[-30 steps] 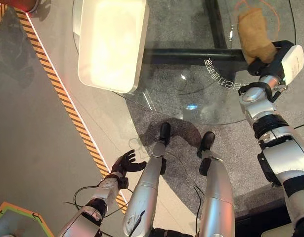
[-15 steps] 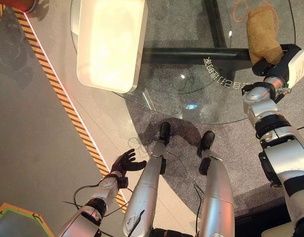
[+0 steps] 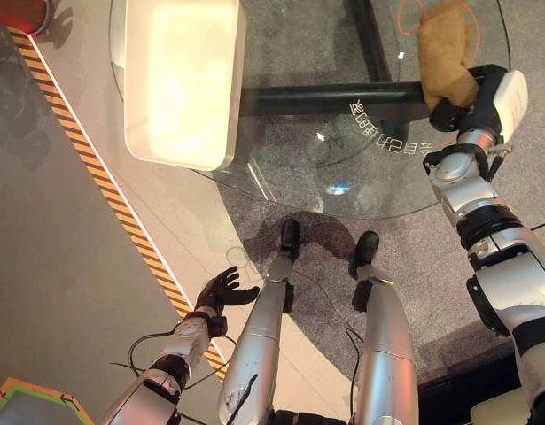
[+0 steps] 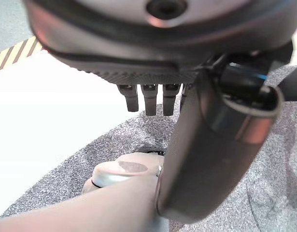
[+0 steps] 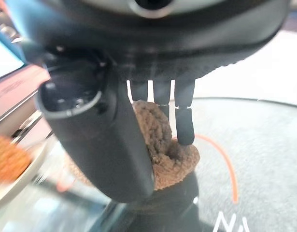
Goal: Wipe the table with a cloth and put it in the basket.
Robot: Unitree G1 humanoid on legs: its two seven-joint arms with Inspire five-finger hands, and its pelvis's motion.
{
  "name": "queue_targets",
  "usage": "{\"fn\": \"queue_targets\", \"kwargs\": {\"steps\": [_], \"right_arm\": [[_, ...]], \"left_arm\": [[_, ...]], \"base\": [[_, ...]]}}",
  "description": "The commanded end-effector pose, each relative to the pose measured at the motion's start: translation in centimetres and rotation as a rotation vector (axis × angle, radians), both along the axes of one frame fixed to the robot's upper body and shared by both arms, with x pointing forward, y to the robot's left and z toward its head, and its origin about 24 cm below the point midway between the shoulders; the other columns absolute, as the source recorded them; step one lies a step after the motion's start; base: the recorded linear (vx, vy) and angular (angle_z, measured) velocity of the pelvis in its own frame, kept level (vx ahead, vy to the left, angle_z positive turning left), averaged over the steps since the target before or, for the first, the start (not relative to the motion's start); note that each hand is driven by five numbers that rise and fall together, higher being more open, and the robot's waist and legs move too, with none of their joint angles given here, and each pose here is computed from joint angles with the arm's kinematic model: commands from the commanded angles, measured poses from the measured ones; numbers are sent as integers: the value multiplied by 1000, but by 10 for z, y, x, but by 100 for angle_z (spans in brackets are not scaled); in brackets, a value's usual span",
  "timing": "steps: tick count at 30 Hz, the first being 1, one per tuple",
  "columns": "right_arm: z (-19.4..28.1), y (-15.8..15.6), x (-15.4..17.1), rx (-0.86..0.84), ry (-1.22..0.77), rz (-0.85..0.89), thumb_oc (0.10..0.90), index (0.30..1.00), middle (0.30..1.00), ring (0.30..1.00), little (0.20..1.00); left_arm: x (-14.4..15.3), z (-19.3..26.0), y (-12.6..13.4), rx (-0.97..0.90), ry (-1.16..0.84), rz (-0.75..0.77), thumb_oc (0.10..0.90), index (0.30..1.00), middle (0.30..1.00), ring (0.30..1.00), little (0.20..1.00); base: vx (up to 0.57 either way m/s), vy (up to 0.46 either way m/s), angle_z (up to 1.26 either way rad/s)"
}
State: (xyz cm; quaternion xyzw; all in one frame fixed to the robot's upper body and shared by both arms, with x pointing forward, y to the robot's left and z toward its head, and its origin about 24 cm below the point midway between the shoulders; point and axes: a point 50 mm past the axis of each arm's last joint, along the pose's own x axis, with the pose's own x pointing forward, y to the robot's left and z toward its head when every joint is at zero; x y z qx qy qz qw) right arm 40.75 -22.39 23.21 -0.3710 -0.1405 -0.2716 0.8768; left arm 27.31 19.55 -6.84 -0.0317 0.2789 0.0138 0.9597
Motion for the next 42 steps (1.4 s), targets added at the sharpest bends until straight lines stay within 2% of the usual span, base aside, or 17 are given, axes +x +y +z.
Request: {"fn": "queue_targets", "kwargs": {"steps": [1, 12, 25, 35, 42], "right_arm": [[5, 68, 1, -188, 1, 324, 100, 300, 300, 300, 200], [-49, 130, -15, -313, 199, 640, 100, 300, 300, 300, 200], [-66, 153, -27, -297, 275, 789, 100, 300, 300, 300, 200], [-61, 142, -24, -217, 204, 690, 100, 300, 300, 300, 200], [-43, 105, -10, -43, 98, 510, 100, 300, 300, 300, 200]], "left_arm": [[-15, -12, 10, -3, 34, 36, 800, 900, 900, 900, 900], [-9, -8, 4, -10, 19, 46, 800, 900, 900, 900, 900], [-8, -7, 5, -16, 14, 63, 800, 900, 900, 900, 900], [-1, -1, 8, -92, -28, 161, 800, 900, 900, 900, 900], [14, 23, 21, -243, -194, 393, 800, 900, 900, 900, 900]], "base": [[0, 0, 0], [0, 0, 0], [0, 0, 0], [0, 0, 0], [0, 0, 0]]}}
